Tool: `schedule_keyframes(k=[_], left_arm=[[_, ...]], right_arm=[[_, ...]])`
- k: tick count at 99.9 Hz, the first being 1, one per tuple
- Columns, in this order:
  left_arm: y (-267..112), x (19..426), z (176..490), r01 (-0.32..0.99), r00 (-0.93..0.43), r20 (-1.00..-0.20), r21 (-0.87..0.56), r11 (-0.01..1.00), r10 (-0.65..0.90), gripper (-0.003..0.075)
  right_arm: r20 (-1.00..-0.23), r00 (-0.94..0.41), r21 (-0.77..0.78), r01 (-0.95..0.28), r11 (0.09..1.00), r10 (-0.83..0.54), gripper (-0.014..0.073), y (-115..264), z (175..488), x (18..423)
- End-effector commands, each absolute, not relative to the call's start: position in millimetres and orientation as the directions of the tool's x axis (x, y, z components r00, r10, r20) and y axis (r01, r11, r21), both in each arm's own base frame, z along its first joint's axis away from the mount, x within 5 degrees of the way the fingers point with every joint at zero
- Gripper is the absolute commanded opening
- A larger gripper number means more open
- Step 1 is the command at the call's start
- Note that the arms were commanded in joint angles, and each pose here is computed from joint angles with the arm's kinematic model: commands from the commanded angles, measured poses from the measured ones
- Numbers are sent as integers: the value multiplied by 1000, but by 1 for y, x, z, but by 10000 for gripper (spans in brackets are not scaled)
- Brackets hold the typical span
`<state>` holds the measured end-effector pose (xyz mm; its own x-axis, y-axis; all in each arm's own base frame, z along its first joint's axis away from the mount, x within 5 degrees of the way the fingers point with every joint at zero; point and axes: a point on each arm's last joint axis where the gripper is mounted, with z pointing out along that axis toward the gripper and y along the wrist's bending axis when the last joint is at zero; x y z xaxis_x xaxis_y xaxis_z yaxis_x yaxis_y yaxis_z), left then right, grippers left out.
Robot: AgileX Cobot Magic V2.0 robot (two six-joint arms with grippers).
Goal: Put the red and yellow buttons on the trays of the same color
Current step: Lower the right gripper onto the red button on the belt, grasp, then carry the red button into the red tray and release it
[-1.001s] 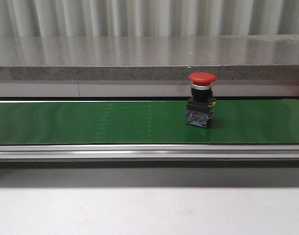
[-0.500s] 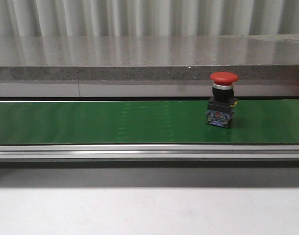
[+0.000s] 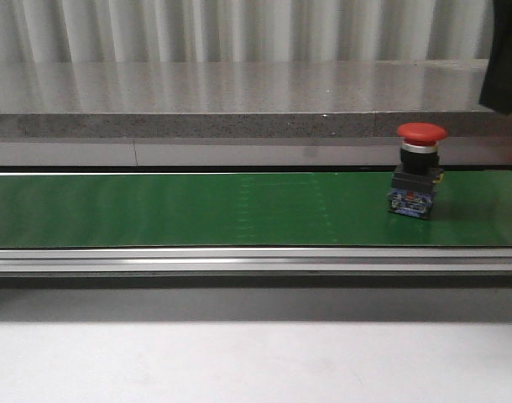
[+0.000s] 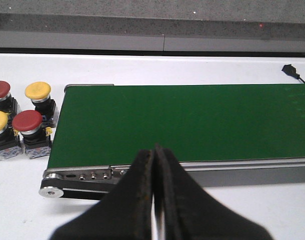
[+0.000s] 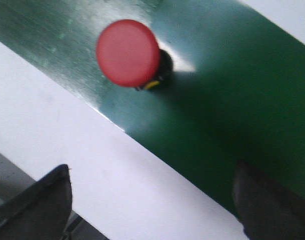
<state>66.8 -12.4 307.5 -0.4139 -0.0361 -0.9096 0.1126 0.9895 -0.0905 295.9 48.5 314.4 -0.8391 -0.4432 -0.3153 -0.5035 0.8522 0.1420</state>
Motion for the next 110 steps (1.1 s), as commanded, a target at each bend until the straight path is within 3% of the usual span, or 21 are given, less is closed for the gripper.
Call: schedule_keyframes(k=[1,39,46,63,72,89,110], left_arm=[[-13,69,322,119,-325,-944,-104,987,-61,-20],[-13,69,322,119,-325,-944,-104,987,-61,-20],[-13,69,322,119,-325,-944,-104,987,-61,-20],[-13,69,322,119,-325,-944,-104,987,-61,-20],[-13,69,322,119,-325,-944,-104,987,-61,-20],[-13,69,322,119,-325,-944,-104,987,-61,-20],[-13,69,322,119,-325,-944,-104,987,-61,-20]], right_arm=[[-395,-795,166,-555,815,-461,645,56,322,303],[-438,-770,133,-566,814,-464,636,58,293,335],[-436,-771,126,-563,817,-464,566,57,290,338],[-418,-766,91,-571,816,-489,191,54,288,338],[-416,-766,90,-571,816,-490,77,54,288,338],[-422,-783,94,-539,837,-457,48,48,291,337],[-497,-837,108,-324,940,-231,48,11,308,339]])
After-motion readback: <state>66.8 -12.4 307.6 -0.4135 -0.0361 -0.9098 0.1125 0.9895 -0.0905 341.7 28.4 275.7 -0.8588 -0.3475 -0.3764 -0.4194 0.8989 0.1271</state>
